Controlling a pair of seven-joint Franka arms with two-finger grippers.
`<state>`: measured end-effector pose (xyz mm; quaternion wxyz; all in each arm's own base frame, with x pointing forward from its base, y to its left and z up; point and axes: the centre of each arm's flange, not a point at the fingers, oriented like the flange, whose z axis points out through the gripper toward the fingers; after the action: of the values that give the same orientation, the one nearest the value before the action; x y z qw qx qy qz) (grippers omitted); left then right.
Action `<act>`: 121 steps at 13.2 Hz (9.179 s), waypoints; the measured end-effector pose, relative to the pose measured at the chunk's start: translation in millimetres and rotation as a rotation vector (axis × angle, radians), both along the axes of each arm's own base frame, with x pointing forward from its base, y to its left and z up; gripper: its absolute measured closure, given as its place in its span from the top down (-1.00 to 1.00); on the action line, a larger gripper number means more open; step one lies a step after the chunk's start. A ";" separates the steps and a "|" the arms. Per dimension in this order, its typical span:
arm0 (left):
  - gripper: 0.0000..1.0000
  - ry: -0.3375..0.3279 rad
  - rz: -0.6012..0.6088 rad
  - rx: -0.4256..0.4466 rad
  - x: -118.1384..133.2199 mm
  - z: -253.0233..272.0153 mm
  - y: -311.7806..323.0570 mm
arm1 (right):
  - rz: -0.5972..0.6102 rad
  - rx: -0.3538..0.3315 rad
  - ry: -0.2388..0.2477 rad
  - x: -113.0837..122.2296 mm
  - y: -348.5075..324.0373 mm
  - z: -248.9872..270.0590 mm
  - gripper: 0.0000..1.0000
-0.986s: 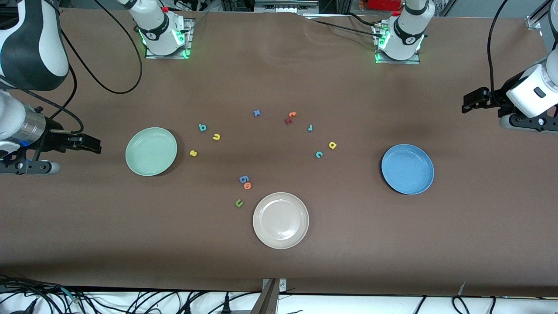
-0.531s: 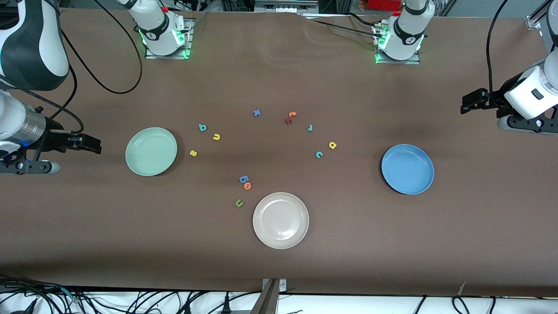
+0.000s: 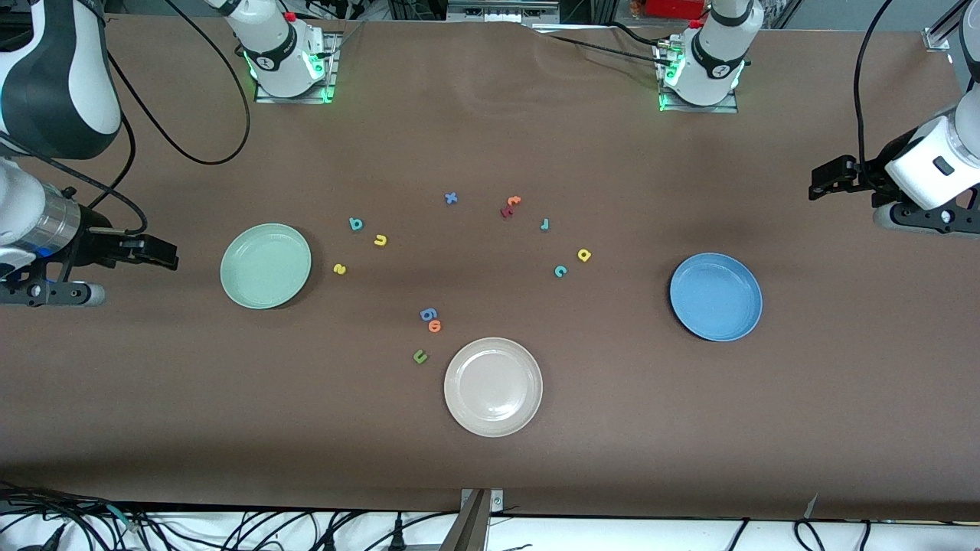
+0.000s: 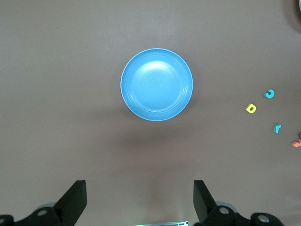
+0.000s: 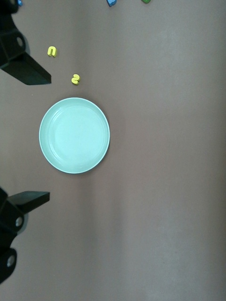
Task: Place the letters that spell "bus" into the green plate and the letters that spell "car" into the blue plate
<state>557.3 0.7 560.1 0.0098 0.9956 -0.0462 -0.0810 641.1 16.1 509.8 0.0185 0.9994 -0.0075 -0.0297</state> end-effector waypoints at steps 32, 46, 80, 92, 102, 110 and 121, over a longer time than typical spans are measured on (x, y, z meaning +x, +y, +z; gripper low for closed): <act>1.00 0.000 -0.001 0.000 0.0 -0.1 -0.5 | -0.001 0.000 0.002 0.0 -0.5 -0.5 1.00; 1.00 0.003 -0.001 0.000 -0.2 -0.3 -0.7 | -0.002 0.000 0.002 0.0 -1.1 -0.5 1.00; 1.00 0.063 0.152 -0.010 13.0 -196.3 -239.5 | -0.138 0.003 -0.001 -48.4 186.8 -246.3 0.99; 1.00 -0.179 0.186 -0.001 -65.4 -340.1 -307.0 | -0.149 0.021 0.002 -85.6 193.5 -320.3 0.46; 0.63 -0.165 0.169 0.000 -73.7 -385.9 -312.5 | -0.137 0.011 0.018 -88.9 187.4 -329.3 0.29; 0.11 -0.161 0.152 0.008 -77.0 -391.0 -314.9 | -0.119 0.005 0.028 -87.4 175.9 -336.3 0.24; -0.15 -0.168 0.121 0.018 -78.3 -389.4 -319.3 | -0.115 0.004 0.024 -80.0 178.4 -317.7 -0.48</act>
<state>479.0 -318.6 170.7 0.0016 0.9999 0.0140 0.0031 561.1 194.5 192.1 0.0147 0.9969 -0.0644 -0.0428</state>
